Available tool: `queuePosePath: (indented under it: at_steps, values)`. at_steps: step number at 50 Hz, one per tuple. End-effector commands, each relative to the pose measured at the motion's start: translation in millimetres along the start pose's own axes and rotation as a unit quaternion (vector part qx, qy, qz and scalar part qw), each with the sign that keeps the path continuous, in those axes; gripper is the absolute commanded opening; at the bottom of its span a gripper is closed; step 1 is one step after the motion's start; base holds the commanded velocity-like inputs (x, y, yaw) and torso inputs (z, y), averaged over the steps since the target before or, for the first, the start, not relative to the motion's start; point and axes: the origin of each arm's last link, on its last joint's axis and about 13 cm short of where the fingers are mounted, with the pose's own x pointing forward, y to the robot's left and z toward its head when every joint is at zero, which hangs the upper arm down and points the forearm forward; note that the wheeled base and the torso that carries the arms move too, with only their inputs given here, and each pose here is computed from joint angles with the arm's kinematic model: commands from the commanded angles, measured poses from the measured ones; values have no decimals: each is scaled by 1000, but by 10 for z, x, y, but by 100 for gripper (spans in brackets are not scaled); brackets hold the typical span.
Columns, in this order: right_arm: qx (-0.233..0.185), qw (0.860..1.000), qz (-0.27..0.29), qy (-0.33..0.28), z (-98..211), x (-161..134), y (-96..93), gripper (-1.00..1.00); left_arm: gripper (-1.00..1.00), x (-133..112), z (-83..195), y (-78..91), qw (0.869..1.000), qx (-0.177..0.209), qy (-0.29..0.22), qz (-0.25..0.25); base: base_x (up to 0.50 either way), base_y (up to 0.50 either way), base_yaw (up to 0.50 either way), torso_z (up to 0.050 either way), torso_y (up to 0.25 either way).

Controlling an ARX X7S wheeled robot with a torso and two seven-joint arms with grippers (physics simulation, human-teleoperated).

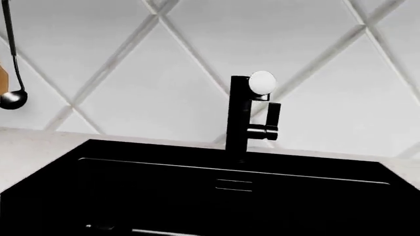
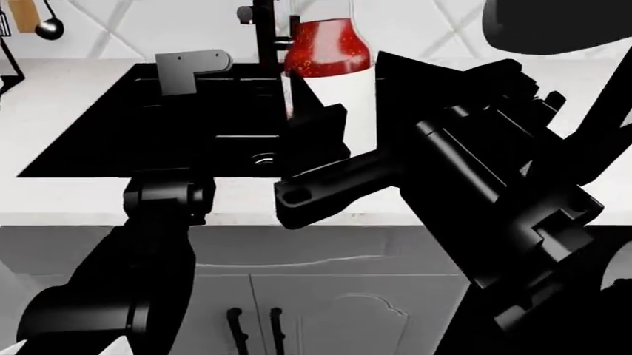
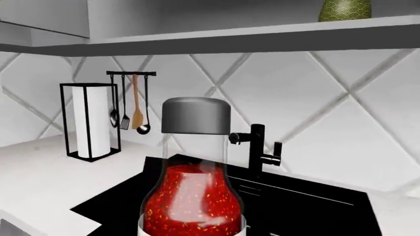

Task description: Pick the chicken breast from the plate and place it on the cutting board. Then pick the condiment bottle from the cabinet and place it next to the cutting board.

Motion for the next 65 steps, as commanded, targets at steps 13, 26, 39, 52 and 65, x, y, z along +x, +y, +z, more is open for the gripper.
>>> queuePosePath:
  at_steps: [13, 26, 39, 52, 65]
  values:
    - [7, 1000, -14, -7, -70, 0, -80, -100, 100, -1, -3, -10, 1000, 2, -4, -5, -36, -500, 0, 0, 0]
    - [7, 1000, -20, -11, -72, -6, -107, -100, 100, -3, -12, -9, 1000, 5, -4, -6, -1, -500, 0, 0, 0]
    - [6, 999, -41, -27, -66, -49, -171, -100, 100, -2, -8, -13, 1000, 7, -6, -7, -1, -500, 0, 0, 0]
    - [5, 998, -60, -35, -65, -105, -215, -100, 100, -1, -5, -14, 1000, 8, -7, -7, -1, -500, 0, 0, 0]
    - [5, 997, -64, -36, -65, -121, -226, -100, 100, 0, -1, -15, 1000, 8, -8, -7, -1, -500, 0, 0, 0]
